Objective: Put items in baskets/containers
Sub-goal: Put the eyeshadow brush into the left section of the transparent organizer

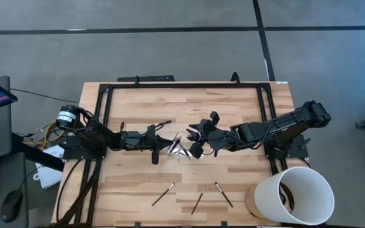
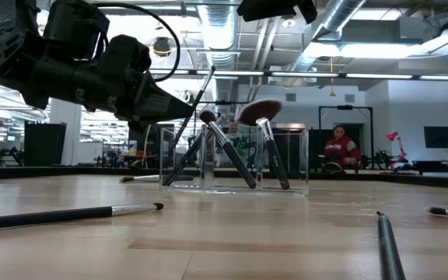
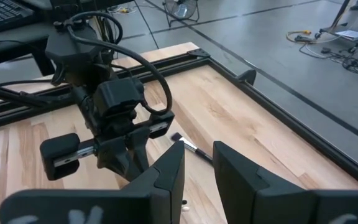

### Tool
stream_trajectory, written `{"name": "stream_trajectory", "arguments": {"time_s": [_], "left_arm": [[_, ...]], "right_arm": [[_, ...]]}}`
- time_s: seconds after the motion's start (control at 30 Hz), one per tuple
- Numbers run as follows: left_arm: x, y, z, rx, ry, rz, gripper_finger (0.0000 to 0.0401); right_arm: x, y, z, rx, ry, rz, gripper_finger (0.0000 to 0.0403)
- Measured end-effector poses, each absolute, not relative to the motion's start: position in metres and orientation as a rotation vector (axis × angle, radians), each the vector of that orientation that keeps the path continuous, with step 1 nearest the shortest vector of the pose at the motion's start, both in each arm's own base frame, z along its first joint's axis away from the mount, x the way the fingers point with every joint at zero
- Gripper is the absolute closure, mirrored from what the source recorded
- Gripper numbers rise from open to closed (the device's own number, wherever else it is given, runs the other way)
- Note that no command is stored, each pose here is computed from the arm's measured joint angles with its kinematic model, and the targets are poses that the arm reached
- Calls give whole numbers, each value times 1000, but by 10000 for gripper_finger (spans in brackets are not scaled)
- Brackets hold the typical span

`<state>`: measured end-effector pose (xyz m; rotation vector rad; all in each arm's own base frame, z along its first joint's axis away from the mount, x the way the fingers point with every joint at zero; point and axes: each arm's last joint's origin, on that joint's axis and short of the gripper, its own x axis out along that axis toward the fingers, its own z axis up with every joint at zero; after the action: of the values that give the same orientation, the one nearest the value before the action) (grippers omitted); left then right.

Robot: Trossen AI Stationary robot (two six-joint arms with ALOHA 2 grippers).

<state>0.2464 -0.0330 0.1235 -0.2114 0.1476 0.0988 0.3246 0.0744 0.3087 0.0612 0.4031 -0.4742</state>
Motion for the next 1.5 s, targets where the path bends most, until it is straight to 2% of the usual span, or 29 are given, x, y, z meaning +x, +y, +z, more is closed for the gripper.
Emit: {"name": "stream_trajectory", "arguments": {"time_s": [1.17, 1.5], "left_arm": [[246, -33, 120, -214, 181, 106, 374], [245, -28, 115, -305, 224, 138, 371]], "right_arm": [[325, 74, 309, 61, 403, -475, 326], [325, 75, 309, 65, 407, -460, 326]]}}
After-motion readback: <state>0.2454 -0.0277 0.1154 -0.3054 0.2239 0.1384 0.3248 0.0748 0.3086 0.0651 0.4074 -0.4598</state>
